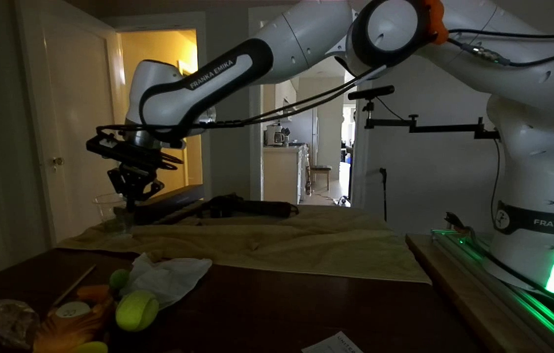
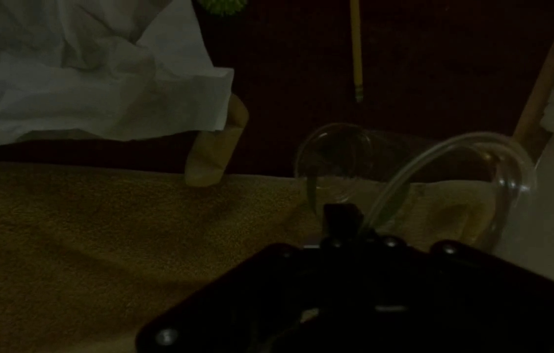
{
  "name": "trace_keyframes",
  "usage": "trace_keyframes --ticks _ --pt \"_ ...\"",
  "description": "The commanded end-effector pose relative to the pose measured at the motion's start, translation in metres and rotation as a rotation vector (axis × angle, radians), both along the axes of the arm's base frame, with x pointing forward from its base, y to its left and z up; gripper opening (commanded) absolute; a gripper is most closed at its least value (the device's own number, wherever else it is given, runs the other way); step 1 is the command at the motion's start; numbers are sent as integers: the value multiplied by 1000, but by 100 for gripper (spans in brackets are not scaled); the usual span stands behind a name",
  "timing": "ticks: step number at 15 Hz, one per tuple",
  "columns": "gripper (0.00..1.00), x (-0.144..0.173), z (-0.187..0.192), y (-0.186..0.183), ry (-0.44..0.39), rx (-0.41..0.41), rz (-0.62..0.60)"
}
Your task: Put the cup upright, then put the green ball and the yellow bowl in the cup
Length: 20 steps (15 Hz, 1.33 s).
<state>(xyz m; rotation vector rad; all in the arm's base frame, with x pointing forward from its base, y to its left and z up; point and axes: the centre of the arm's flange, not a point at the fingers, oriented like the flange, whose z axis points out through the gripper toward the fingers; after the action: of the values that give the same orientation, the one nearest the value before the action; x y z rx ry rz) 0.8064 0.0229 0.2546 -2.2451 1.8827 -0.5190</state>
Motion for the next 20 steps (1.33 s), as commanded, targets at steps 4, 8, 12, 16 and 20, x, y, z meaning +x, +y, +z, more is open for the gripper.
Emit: trace_keyframes --ticks 4,8,12,16,20 --pt "1 12 -22 2 39 3 101" --pt "1 13 -27 10 71 -44 161" --pt "1 13 -31 20 101 -85 230" --pt "1 14 -32 27 93 -94 270" --pt "1 17 -31 32 71 -95 291"
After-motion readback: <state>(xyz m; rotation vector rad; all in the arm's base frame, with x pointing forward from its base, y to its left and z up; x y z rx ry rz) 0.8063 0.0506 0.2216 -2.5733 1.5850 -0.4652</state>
